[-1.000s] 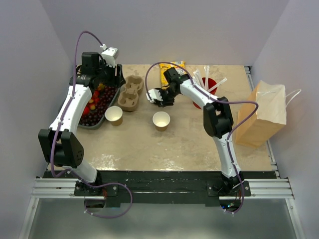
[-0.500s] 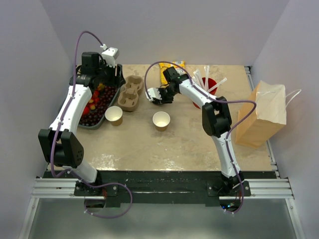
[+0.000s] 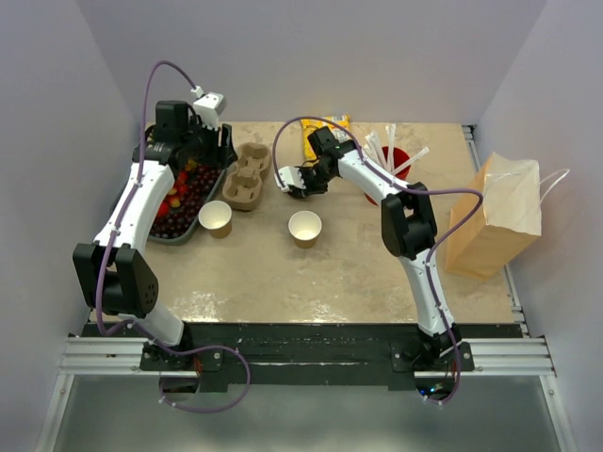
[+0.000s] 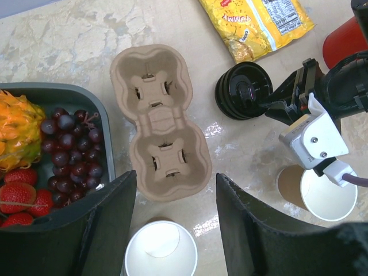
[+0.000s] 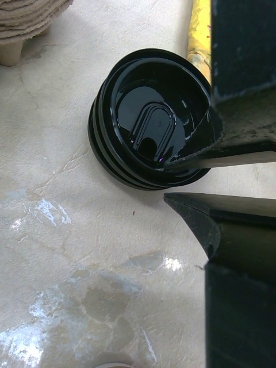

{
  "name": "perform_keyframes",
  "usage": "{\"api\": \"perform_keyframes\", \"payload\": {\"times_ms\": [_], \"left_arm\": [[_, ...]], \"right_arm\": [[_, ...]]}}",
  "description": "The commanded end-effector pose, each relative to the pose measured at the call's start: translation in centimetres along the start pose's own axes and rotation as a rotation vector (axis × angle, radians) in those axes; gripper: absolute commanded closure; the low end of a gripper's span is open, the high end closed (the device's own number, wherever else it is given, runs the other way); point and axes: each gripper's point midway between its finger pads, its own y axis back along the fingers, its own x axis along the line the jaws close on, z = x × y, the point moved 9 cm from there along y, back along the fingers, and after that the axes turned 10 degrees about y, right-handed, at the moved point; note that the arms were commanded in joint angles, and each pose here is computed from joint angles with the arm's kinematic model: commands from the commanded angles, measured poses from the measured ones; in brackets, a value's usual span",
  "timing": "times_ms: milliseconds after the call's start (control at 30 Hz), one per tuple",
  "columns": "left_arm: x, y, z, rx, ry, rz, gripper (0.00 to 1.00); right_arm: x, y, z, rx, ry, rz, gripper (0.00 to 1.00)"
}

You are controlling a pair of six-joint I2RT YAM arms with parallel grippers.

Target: Pack the takeout coffee

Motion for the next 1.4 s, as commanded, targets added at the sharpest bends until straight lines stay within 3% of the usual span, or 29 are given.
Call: {"api": "perform_keyframes", "payload": {"times_ms": [0, 500, 833, 1100, 1233, 1300, 1367], "left_arm": [[-0.4, 0.6, 0.6, -0.04, -0.019, -0.023, 0.38], [-0.4, 0.7, 0.5, -0.043, -0.022, -0.03, 0.38], [-0.3, 0.8, -0.1, -0.029, -0.06, -0.031, 0.39], [-1.0, 2.3, -2.6, -0.076, -0.3, -0.161, 0.39], [-1.1, 3.3, -4.4, -0.106, -0.581, -0.216, 0.38], [-1.7, 3.4, -5.4, -0.118, -0.698, -0.234, 0.32], [-3.1, 3.5, -5.4, -0.174, -0.893, -0.254, 0.32]], "right_arm": [[-1.1, 1.6, 1.1, 0.002, 0.022, -0.037, 0.74], [-1.6, 2.5, 1.7, -0.001, 0.022, -0.061, 0.88], [-2.7, 5.9, 4.1, -0.062, -0.028, -0.137, 0.92], [-3.1, 8.4, 6.2, -0.153, -0.157, -0.18, 0.95], [-3.2, 11.2, 8.1, -0.296, -0.328, -0.174, 0.99], [-2.6, 12.4, 8.8, -0.374, -0.464, -0.147, 0.99], [-2.0, 13.7, 10.1, -0.433, -0.514, -0.108, 1.0]]}}
